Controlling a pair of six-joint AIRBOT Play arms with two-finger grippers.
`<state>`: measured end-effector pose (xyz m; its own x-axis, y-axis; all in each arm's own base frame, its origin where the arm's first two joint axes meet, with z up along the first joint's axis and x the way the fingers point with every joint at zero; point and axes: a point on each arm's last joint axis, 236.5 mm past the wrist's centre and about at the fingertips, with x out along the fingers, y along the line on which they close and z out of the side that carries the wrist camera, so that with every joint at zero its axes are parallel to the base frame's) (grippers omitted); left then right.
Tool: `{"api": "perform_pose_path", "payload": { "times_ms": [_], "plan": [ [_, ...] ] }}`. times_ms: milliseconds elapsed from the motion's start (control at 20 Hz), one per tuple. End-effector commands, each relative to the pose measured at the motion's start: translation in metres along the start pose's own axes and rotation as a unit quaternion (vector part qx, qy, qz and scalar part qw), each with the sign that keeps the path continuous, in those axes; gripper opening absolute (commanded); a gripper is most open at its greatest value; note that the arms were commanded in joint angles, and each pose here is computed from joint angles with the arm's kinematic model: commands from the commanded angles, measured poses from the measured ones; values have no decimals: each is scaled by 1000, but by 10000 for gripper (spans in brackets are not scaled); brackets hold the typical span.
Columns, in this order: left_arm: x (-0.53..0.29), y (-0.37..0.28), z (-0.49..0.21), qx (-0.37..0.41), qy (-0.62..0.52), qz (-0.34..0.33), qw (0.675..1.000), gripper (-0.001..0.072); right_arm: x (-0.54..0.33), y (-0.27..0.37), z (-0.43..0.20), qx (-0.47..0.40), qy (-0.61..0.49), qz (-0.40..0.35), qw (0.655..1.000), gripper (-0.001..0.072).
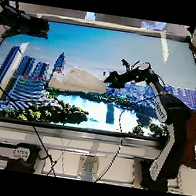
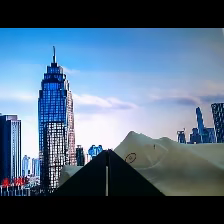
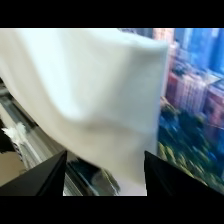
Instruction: Fold the shirts.
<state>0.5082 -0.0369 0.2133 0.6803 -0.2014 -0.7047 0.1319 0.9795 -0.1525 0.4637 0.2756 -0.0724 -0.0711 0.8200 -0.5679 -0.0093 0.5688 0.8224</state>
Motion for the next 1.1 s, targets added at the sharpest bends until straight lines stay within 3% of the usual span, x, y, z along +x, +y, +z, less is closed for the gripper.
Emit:
{"api": "perform_pose_path", "payload": {
  "times_ms": [0,900,1050],
  "plan": [
    [0,0,0,12,0,0,1000,16,31,4,19,33,-37,48,998,555],
    [0,0,-3,21,5,0,1000,16,51,9,52,60,-109,66,990,553],
    [0,0,-3,21,5,0,1000,16,55,15,54,63,-116,74,989,513]
  ]
}}
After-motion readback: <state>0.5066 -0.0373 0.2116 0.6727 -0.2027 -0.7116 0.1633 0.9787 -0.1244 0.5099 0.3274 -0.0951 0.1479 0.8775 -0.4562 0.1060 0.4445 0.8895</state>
